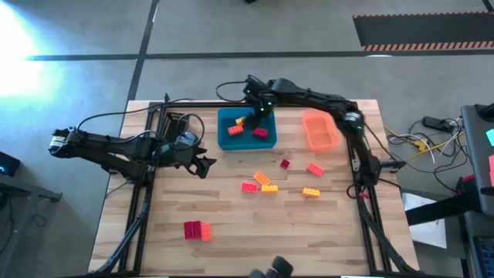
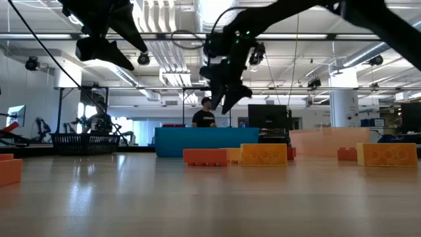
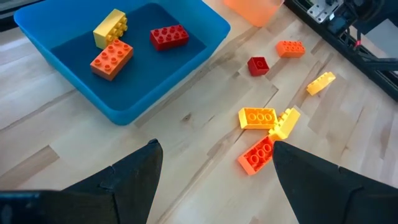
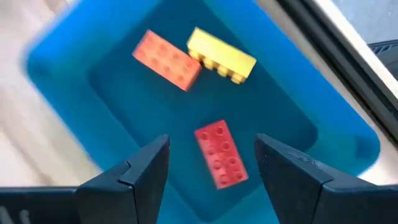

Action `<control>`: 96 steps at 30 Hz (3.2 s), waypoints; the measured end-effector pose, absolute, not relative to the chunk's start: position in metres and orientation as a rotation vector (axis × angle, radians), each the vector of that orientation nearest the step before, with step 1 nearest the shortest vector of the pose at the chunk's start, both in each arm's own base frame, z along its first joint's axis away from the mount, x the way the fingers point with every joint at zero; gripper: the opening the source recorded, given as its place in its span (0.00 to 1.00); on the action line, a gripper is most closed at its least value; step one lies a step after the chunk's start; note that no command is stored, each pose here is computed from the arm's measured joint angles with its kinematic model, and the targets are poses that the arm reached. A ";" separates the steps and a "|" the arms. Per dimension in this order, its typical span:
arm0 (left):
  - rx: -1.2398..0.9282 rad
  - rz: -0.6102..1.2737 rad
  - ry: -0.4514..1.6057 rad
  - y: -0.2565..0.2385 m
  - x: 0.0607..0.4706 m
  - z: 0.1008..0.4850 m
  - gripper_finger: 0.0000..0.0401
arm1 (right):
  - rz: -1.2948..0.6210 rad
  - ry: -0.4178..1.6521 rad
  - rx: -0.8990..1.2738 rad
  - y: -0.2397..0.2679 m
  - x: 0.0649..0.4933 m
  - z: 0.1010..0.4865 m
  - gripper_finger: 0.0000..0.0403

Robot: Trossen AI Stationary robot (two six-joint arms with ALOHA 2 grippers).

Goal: Sort & place blocks by color
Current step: Put the red game piece into the orange bin, then put the orange game piece into the black bin

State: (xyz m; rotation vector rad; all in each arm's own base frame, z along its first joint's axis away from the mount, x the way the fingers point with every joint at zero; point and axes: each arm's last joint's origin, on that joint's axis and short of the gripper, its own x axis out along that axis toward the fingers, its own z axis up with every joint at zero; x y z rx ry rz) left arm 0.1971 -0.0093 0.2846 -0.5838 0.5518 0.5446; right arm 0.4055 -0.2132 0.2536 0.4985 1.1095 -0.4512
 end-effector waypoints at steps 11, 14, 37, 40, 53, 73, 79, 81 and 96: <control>-0.587 0.545 0.538 -0.009 0.195 0.287 0.72 | -0.328 1.369 0.413 -0.224 0.427 0.197 0.56; -0.587 0.551 0.536 -0.008 0.195 0.287 0.72 | -0.320 1.388 0.412 -0.225 0.428 0.191 0.56; -0.596 0.605 0.411 0.000 0.178 0.304 0.72 | -0.302 1.458 0.286 -0.215 0.440 0.159 0.41; -0.597 0.604 0.406 0.000 0.177 0.305 0.72 | -0.297 1.466 0.292 -0.215 0.440 0.155 0.32; -0.589 0.602 0.410 0.000 0.177 0.304 0.72 | -0.348 1.398 0.315 -0.207 0.422 0.230 0.31; -0.564 0.596 0.418 0.000 0.177 0.304 0.72 | -0.974 1.368 0.888 -0.239 0.211 0.238 0.33; -0.559 0.601 0.419 0.000 0.178 0.304 0.72 | -1.031 1.313 0.941 -0.223 0.196 0.213 0.42; -0.558 0.602 0.421 0.000 0.178 0.303 0.72 | -1.037 1.317 0.947 -0.222 0.195 0.210 0.43; -0.526 0.473 0.597 0.023 0.264 0.321 0.71 | -0.991 0.896 0.892 -0.154 0.195 0.308 0.44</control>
